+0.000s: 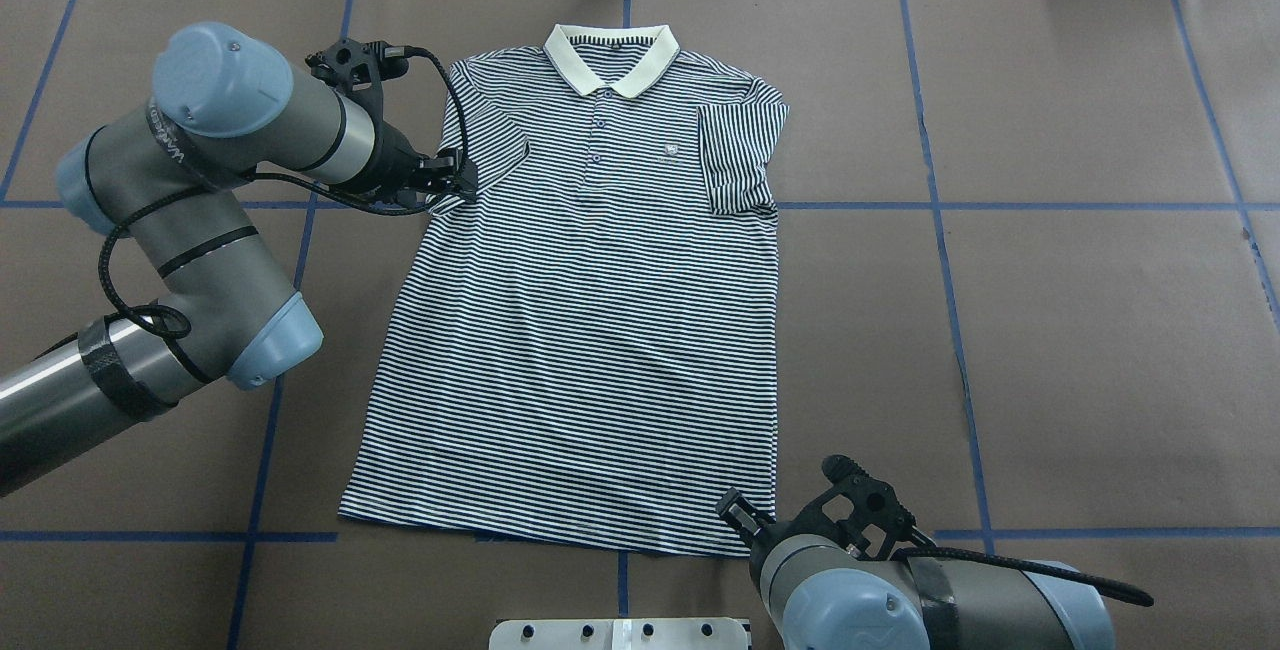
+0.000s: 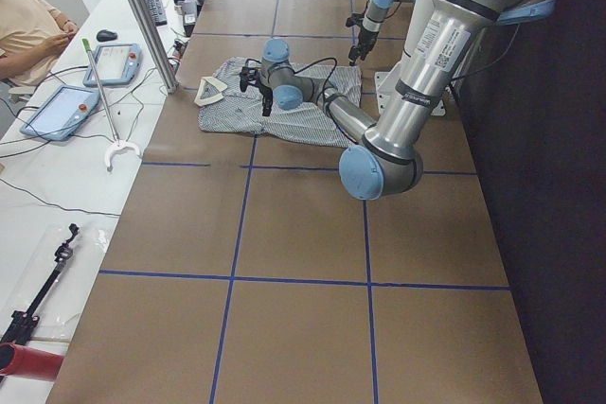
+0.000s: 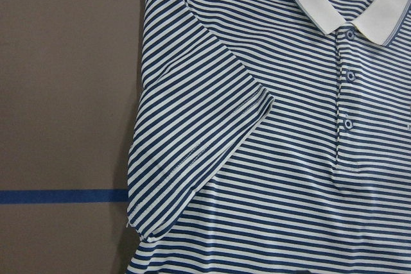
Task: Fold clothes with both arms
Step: 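Move the left gripper down to the hem corner nearest it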
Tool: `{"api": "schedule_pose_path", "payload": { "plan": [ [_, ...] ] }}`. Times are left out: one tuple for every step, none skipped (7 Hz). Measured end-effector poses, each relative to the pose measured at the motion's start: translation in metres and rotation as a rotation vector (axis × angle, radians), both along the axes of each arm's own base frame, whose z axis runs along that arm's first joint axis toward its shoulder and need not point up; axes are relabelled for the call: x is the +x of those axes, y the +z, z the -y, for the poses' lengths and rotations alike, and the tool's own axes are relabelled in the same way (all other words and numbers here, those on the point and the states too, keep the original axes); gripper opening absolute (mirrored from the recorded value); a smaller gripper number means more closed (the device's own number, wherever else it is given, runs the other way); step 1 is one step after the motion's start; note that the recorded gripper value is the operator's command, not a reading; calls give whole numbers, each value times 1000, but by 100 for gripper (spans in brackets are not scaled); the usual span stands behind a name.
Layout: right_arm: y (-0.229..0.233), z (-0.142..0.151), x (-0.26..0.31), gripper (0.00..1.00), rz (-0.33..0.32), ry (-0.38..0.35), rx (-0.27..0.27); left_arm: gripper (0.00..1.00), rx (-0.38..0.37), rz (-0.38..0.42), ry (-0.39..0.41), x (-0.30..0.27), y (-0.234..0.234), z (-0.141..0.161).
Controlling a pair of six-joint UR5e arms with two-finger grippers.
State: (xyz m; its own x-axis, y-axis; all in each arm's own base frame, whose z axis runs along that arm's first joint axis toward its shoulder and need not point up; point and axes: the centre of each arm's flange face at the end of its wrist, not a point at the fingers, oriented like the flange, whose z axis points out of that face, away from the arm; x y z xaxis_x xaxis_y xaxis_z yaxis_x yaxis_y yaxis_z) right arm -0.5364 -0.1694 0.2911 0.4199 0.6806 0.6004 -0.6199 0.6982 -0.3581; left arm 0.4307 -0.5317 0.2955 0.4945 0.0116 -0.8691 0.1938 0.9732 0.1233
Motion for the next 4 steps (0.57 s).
{"api": "schedule_pose_path", "payload": {
  "plan": [
    [7, -6, -6, 78, -11, 4, -13, 80, -1, 0, 0, 0, 0, 0],
    [12, -12, -12, 74, -22, 3, -20, 80, -1, 0, 0, 0, 0, 0],
    [14, -13, -16, 63, -27, 3, -22, 80, -1, 1, 0, 0, 1, 0],
    [14, -13, -17, 60, -28, 4, -22, 80, -2, 2, 0, 0, 2, 0]
  ]
}}
